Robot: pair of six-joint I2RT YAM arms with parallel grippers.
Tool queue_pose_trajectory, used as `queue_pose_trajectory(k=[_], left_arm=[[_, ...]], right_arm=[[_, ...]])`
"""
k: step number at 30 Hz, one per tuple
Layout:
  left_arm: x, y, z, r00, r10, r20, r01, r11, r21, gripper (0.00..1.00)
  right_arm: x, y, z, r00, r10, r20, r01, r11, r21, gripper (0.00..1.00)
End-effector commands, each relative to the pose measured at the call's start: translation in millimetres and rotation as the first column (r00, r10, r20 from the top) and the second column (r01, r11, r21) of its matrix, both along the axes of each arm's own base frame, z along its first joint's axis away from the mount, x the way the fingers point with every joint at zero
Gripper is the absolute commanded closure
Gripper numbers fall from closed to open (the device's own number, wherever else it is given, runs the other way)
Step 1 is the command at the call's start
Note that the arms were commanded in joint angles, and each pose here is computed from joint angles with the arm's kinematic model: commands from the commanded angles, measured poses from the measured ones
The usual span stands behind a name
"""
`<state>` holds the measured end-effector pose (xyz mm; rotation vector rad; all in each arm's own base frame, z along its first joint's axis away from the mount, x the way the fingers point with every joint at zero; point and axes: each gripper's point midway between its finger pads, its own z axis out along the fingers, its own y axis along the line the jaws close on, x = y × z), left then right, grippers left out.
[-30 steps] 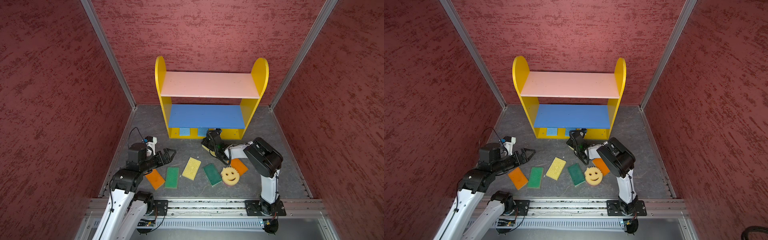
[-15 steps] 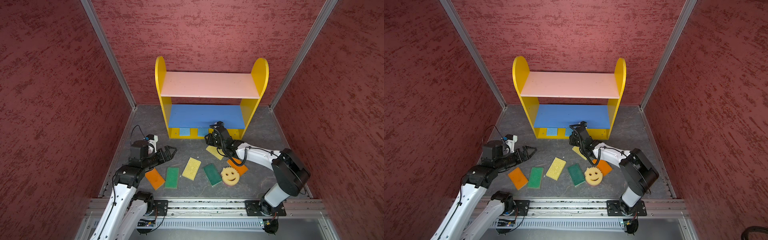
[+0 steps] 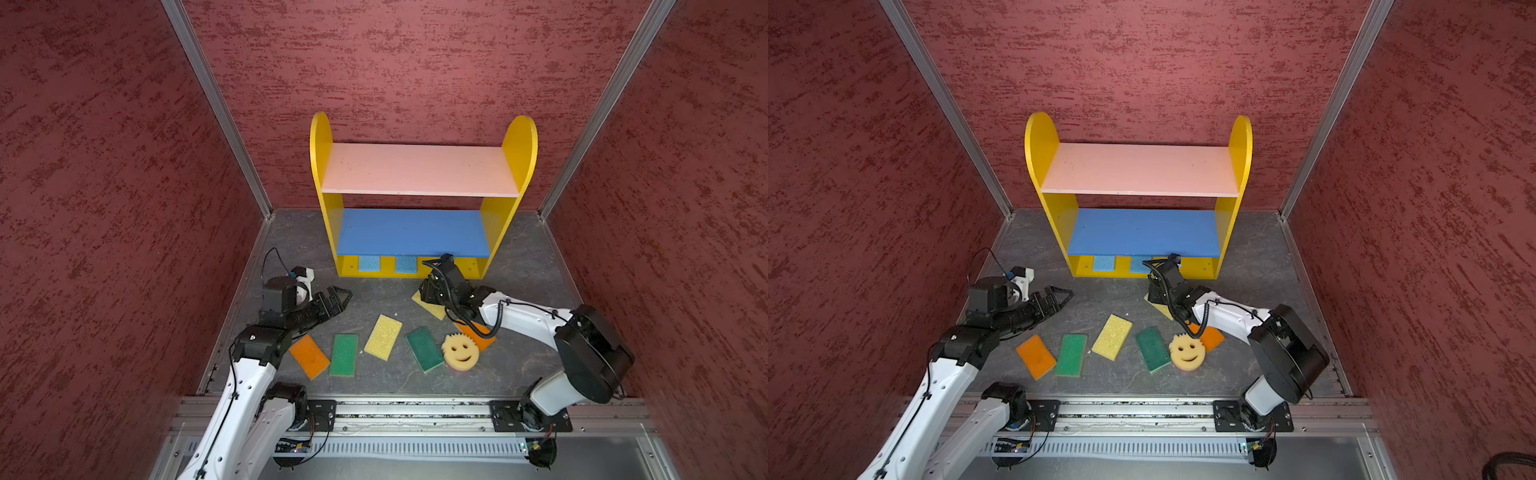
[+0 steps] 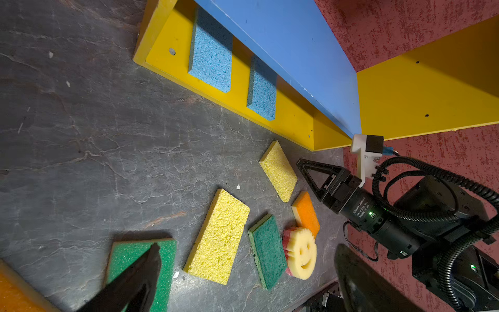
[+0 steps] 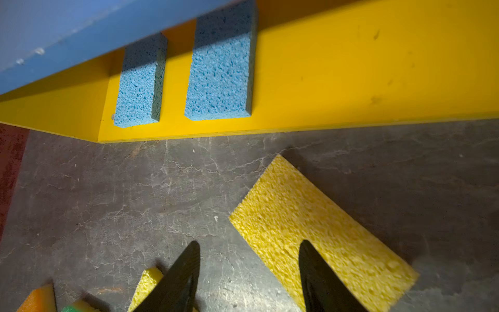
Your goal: Place and organize the cleaning sponges onto the shelf
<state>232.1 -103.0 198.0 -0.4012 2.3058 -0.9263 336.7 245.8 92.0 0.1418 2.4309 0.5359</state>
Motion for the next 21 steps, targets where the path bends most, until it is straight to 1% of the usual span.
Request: queue_pose_trajectory(k=[1,5,7,8,10,12,14,18,21], left_arm=[[3.0,-0.5,-1.1,1.0,0.001,0.013,-0.001,1.0,-0.019,0.0],[3.8,0.1,0.7,1.0,0.002,0.011,-0.002,1.0,-0.025,0.0],[5.0,1.6,-0.6,1.0,0.008,0.011,-0.008,1.0,-0.018,0.0],[5.6,1.7,-1.3,1.0,0.009,0.006,-0.009,1.0,-0.019,0.0],[6.6,1.3,-1.5,1.0,0.008,0.0,-0.008,1.0,-0.023,0.0],[7.3,0.7,0.0,1.0,0.003,0.004,-0.003,1.0,-0.023,0.0],[9.4,2.5,-1.4,1.0,0.01,0.005,-0.01,1.0,-0.013,0.0],[11.2,1.4,-2.2,1.0,0.005,-0.004,-0.005,1.0,-0.019,0.0],[11.3,4.1,-6.6,1.0,0.015,-0.007,-0.015,1.0,-0.006,0.0]], right_arm=[[-0.1,-5.9,-5.5,1.0,-0.02,-0.001,0.02,1.0,-0.02,0.38],[-0.6,-8.4,-17.0,0.999,-0.043,-0.033,0.042,0.999,-0.033,0.35],[0.8,-4.9,-20.2,0.998,-0.037,-0.043,0.036,0.999,-0.029,0.3],[1.1,-2.1,-21.6,0.999,-0.027,-0.045,0.026,0.999,-0.026,0.03],[2.6,0.3,-23.8,0.999,-0.023,-0.048,0.023,1.0,-0.019,0.02],[5.5,4.2,-23.3,0.999,-0.018,-0.044,0.018,1.0,-0.009,0.05],[8.4,6.4,-24.8,0.999,-0.017,-0.045,0.016,1.0,-0.013,0.06],[9.4,-9.0,-34.4,0.995,-0.084,-0.059,0.079,0.993,-0.083,0.02],[5.2,-23.7,-36.4,0.991,-0.126,-0.045,0.12,0.986,-0.12,0.02]])
